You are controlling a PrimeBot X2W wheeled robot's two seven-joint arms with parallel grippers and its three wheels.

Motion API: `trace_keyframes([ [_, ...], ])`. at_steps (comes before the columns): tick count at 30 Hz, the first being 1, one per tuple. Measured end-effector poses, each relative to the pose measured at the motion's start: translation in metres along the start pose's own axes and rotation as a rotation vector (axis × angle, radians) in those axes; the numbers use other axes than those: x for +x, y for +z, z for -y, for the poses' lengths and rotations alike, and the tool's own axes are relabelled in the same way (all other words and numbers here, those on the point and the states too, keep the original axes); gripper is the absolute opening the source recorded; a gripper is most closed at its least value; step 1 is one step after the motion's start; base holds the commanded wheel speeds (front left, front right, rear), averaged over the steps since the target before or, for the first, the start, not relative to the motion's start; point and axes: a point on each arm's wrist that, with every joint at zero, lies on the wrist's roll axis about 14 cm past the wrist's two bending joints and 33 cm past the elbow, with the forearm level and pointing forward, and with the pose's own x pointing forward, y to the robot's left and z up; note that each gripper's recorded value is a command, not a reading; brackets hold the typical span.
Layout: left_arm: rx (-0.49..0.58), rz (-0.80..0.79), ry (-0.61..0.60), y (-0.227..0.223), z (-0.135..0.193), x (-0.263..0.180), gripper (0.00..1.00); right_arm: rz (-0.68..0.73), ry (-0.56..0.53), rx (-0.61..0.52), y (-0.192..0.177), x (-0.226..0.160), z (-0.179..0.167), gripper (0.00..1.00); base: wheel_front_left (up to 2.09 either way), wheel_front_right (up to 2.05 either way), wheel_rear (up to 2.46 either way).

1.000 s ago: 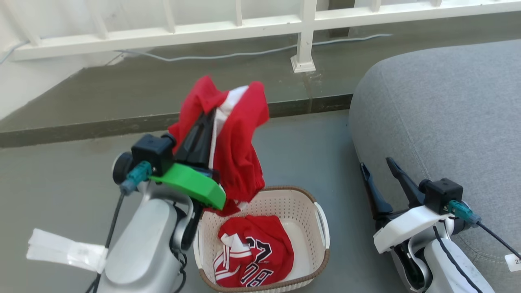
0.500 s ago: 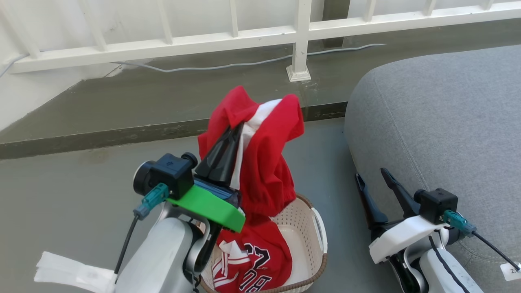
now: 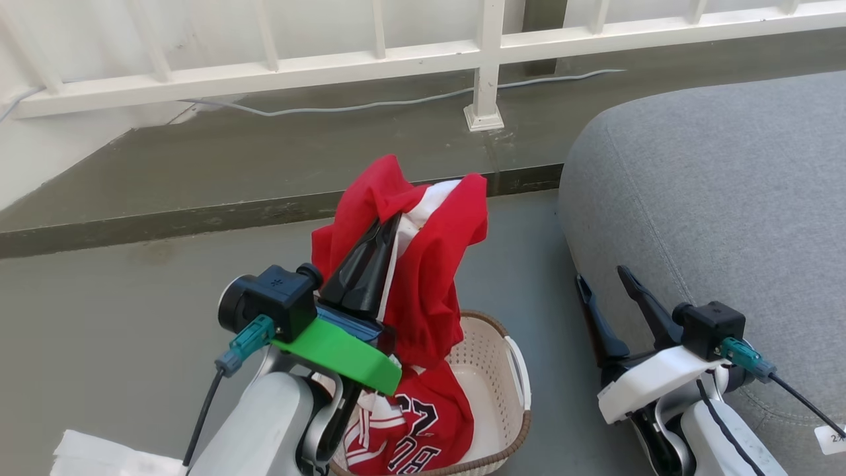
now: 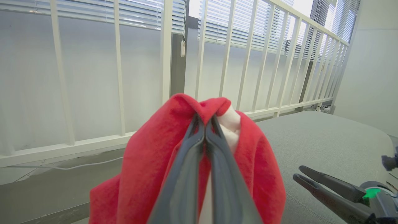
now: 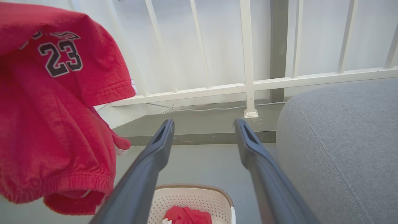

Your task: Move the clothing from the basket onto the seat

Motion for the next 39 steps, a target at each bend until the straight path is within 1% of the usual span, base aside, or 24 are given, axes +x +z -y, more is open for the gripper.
trace_keyframes([
  [5,-0.003,0.000,-0.004,0.002,0.002,0.000,0.00,0.038,0.021,0.000,0.012,0.003,-0.007,1.00,0.00,0.00,0.00],
  [10,0.001,0.010,-0.009,0.007,0.004,0.001,0.00,0.109,0.082,0.006,0.034,0.007,-0.028,1.00,0.00,0.00,0.00],
  [13,0.004,0.011,-0.010,0.008,0.004,0.001,0.00,0.151,0.140,0.017,0.048,0.008,-0.048,1.00,0.00,0.00,0.00],
  [20,0.011,0.013,-0.014,0.012,0.006,0.000,0.00,0.204,0.327,0.075,0.075,0.003,-0.107,1.00,0.00,0.00,0.00],
  [24,0.012,0.015,-0.016,0.013,0.006,-0.001,0.00,0.170,0.418,0.122,0.074,-0.004,-0.137,1.00,0.00,0.00,0.00],
  [26,0.012,0.010,-0.016,0.012,0.007,-0.001,0.00,0.158,0.437,0.124,0.071,-0.006,-0.143,1.00,0.00,0.00,0.00],
  [27,0.011,0.014,-0.020,0.014,0.008,-0.001,0.00,0.126,0.470,0.130,0.065,-0.010,-0.154,1.00,0.00,0.00,0.00],
  [29,0.012,0.021,-0.025,0.016,0.010,-0.001,0.00,0.099,0.492,0.129,0.060,-0.012,-0.161,1.00,0.00,0.00,0.00],
  [34,0.011,0.020,-0.037,0.017,0.014,-0.001,0.00,0.040,0.520,0.111,0.045,-0.012,-0.169,1.00,0.00,0.00,0.00],
  [39,0.008,0.027,-0.050,0.020,0.018,-0.002,0.00,0.056,0.529,0.080,0.051,0.000,-0.167,1.00,0.00,0.00,0.00],
])
